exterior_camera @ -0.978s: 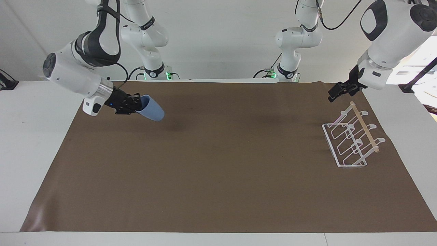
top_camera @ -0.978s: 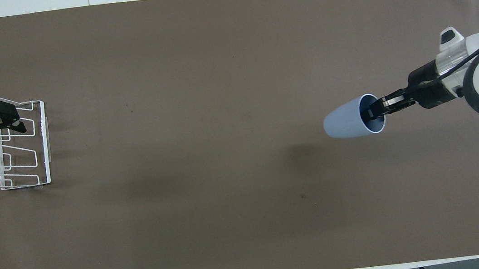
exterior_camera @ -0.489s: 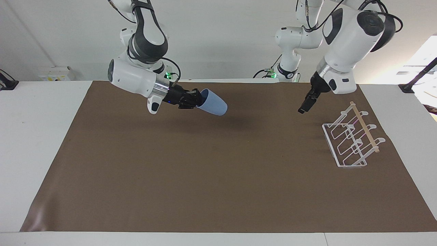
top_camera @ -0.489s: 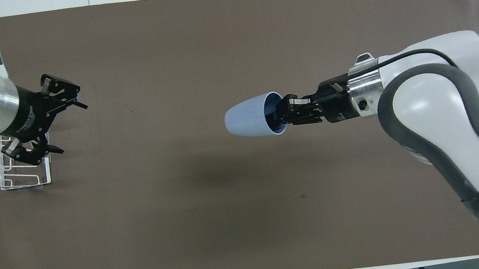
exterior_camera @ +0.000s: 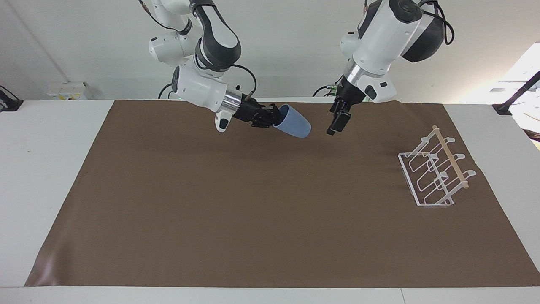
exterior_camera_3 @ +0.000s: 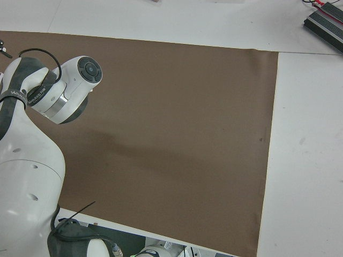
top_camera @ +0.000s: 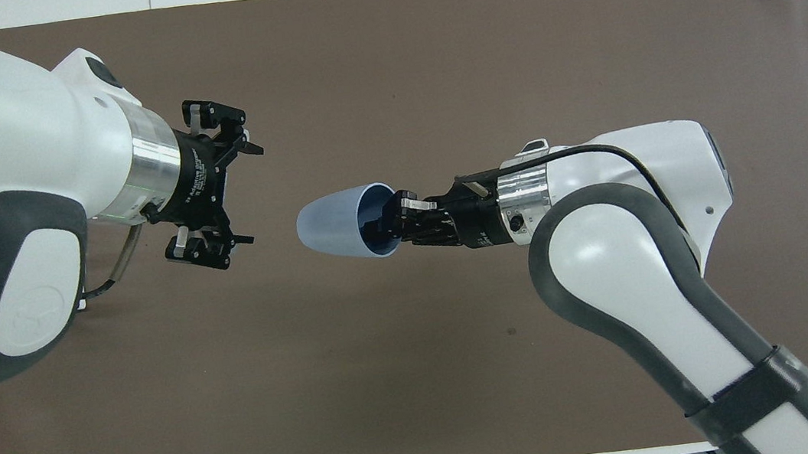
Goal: Hang cup on cup holder
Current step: 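Grasp the cup with the left gripper from the right gripper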
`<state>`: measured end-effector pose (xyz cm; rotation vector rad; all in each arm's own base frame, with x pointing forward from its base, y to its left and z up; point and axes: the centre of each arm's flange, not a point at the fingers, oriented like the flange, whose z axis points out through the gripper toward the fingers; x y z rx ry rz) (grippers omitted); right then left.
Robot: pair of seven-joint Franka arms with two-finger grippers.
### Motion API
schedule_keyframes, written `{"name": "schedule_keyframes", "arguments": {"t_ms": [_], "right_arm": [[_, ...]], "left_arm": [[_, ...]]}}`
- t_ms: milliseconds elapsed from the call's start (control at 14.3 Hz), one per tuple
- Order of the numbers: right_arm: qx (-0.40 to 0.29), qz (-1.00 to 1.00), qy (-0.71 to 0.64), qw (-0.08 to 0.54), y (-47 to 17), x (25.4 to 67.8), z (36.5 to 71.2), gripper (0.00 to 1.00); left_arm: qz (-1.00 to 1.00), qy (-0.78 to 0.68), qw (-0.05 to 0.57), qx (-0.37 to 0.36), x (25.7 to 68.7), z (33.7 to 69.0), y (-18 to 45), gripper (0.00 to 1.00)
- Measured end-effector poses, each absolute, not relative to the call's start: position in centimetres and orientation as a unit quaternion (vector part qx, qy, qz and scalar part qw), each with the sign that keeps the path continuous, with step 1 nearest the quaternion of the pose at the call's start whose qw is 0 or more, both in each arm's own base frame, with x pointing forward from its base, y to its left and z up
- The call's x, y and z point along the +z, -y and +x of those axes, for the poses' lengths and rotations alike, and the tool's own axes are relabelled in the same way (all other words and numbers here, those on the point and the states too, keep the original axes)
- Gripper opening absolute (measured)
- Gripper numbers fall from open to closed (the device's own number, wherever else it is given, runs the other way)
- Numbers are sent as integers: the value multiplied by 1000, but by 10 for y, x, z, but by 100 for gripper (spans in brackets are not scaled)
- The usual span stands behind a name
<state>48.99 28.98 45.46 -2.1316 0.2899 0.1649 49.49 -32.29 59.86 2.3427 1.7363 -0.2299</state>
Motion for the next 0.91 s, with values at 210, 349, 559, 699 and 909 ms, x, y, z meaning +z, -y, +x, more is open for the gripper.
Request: {"name": "schedule_keyframes", "arguments": {"t_ms": [210,349,559,699,909], "right_arm": [[63,-873,-121,469,-298,453,485,5],[61,-874,-126,464,-299,448,482,5],[65,-875,-132,460,-295,441,481,5],[65,-875,-132,461,-295,441,481,5],[65,-875,-131,461,-295,441,481,5]], "left_arm": [[785,-604,104,-91,582,490,350,100],[782,-607,96,-104,569,490,360,100],[779,-609,88,-121,559,488,366,100],[778,-610,82,-129,557,484,369,100],[781,-605,64,-144,550,472,378,100]]}}
